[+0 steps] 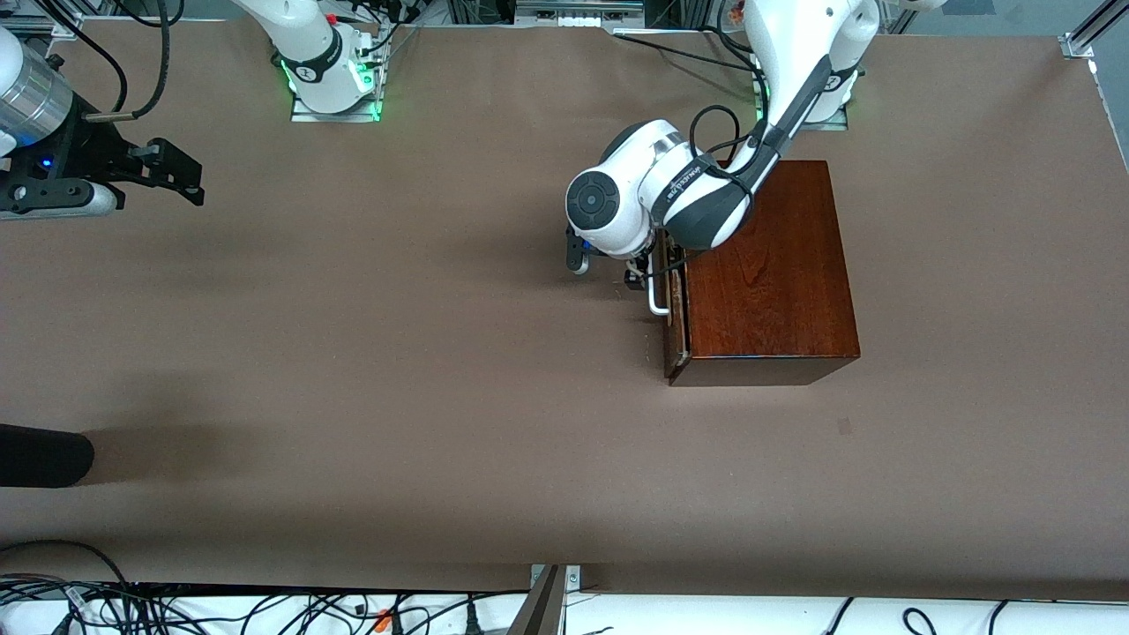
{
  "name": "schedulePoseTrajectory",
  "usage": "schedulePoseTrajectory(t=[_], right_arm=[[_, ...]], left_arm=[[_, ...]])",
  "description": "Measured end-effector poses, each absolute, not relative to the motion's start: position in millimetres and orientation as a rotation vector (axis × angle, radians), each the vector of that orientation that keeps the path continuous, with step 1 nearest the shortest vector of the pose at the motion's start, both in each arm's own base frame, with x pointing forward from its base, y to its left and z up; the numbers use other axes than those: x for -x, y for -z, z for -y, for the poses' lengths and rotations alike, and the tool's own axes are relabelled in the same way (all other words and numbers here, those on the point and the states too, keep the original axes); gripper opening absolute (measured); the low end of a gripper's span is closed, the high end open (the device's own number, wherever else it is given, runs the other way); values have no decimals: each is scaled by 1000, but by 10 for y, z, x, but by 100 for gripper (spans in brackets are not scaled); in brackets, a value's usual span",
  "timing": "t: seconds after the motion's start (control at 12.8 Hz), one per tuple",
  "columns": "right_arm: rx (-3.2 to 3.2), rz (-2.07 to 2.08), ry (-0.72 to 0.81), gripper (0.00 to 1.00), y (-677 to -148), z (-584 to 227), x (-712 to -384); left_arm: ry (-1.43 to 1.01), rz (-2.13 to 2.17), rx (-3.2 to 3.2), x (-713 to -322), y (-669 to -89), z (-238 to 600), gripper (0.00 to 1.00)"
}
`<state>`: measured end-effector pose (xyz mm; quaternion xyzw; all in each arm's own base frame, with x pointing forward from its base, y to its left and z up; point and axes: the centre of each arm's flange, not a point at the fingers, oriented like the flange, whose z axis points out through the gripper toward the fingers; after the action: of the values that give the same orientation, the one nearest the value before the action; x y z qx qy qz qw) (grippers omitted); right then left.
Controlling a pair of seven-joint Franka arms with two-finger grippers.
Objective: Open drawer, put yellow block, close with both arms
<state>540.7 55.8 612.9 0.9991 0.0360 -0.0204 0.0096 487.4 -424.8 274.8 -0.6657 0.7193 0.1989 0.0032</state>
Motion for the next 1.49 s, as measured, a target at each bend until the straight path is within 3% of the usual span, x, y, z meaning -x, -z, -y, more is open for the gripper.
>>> schedulePoseTrajectory(t=[1.49], right_arm=[[-3131,-105,99,100,-6170,-533,-5357]], left_arm=[[-584,-2237,2186,-4978,-2918,4204,100]])
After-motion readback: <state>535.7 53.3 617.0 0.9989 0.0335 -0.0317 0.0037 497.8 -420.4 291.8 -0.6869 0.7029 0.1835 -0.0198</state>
